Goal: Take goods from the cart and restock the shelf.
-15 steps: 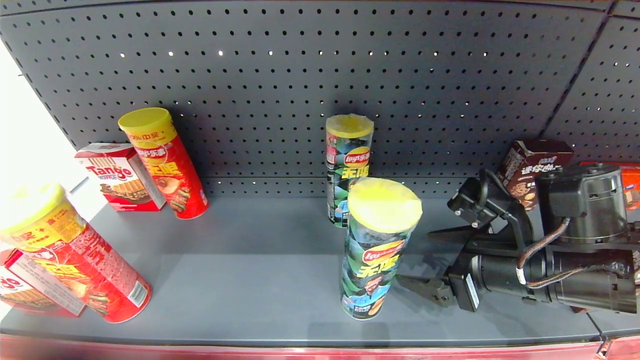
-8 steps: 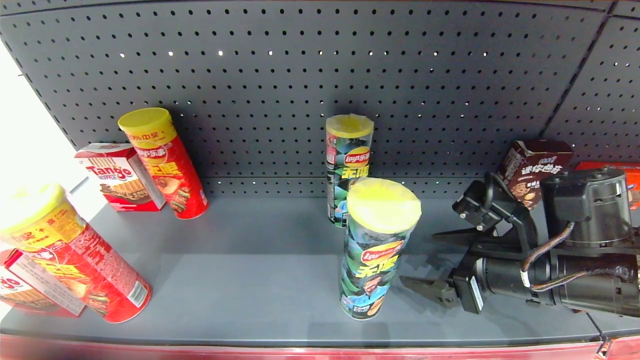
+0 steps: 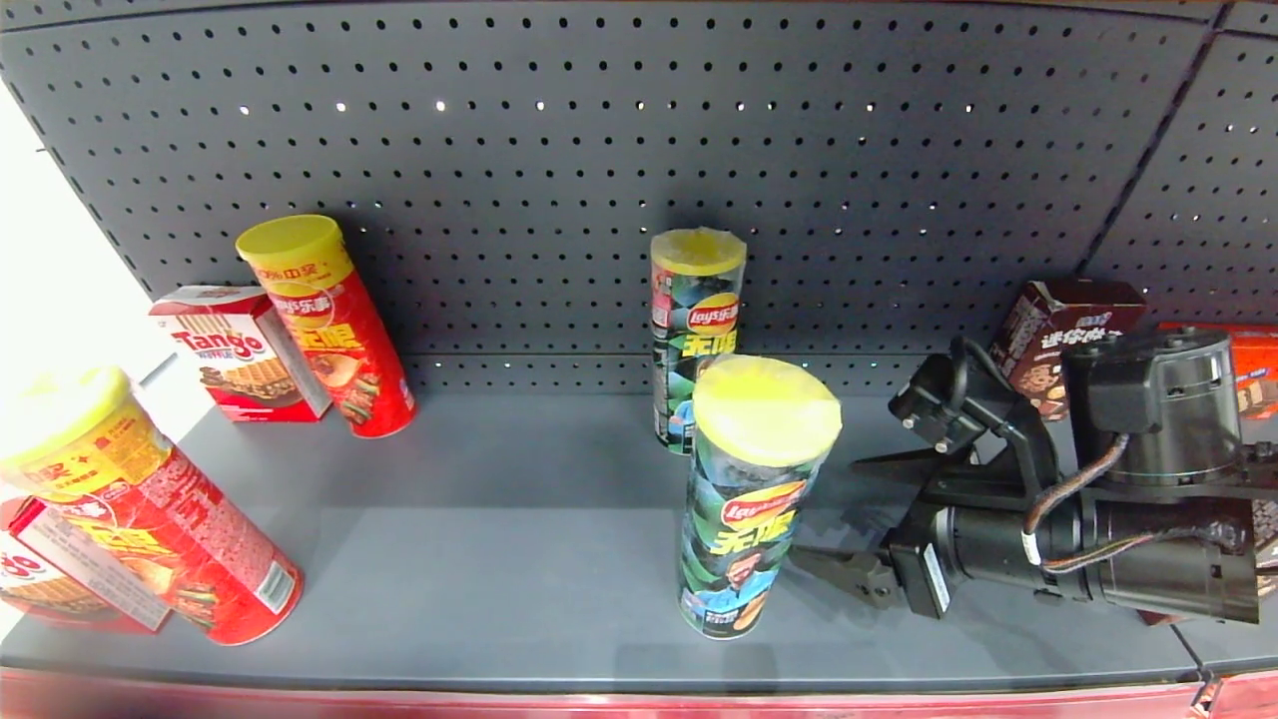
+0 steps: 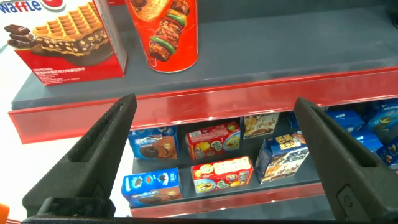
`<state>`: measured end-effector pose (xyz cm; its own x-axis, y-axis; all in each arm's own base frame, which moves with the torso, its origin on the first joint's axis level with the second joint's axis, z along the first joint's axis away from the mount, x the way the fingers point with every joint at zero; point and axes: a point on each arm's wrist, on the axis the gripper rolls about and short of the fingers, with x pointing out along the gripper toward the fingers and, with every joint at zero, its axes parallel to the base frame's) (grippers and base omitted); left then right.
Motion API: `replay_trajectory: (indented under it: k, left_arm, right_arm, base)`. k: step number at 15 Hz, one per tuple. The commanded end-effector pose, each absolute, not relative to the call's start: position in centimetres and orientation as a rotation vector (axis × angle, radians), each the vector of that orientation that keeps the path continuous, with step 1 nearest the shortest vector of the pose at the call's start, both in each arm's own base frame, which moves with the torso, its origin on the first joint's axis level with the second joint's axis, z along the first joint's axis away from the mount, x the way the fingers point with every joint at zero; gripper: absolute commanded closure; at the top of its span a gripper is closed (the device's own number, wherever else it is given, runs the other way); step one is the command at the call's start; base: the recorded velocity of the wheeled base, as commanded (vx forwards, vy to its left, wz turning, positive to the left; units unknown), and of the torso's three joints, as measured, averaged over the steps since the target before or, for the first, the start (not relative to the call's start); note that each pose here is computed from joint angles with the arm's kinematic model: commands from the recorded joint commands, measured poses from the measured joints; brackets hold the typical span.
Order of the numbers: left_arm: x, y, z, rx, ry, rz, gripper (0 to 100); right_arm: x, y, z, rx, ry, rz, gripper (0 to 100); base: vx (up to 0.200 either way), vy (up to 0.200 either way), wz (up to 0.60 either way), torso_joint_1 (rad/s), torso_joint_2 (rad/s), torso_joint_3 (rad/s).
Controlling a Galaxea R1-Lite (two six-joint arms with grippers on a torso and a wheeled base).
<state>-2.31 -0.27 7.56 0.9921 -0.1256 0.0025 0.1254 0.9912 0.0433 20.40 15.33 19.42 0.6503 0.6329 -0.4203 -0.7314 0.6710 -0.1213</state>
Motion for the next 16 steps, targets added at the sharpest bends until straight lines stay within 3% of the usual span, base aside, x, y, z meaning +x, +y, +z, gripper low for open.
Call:
replay_trajectory:
  k: [1,16]
  left_arm:
    - [-2.3,-0.27,7.56,0.043,-0.004,-0.126,0]
    - [-2.3,-0.26,7.56,0.043,-0.004,-0.124,0]
  right_arm:
    - [20.57,15.71,19.19,-0.297,0.369,0.796,0]
    - [20.81,16.19,19.14,-0.299,0.366,0.805,0]
  base:
    - [0.0,0.0,0.0,0.0,0.0,0.0]
    - [0.0,0.0,0.0,0.0,0.0,0.0]
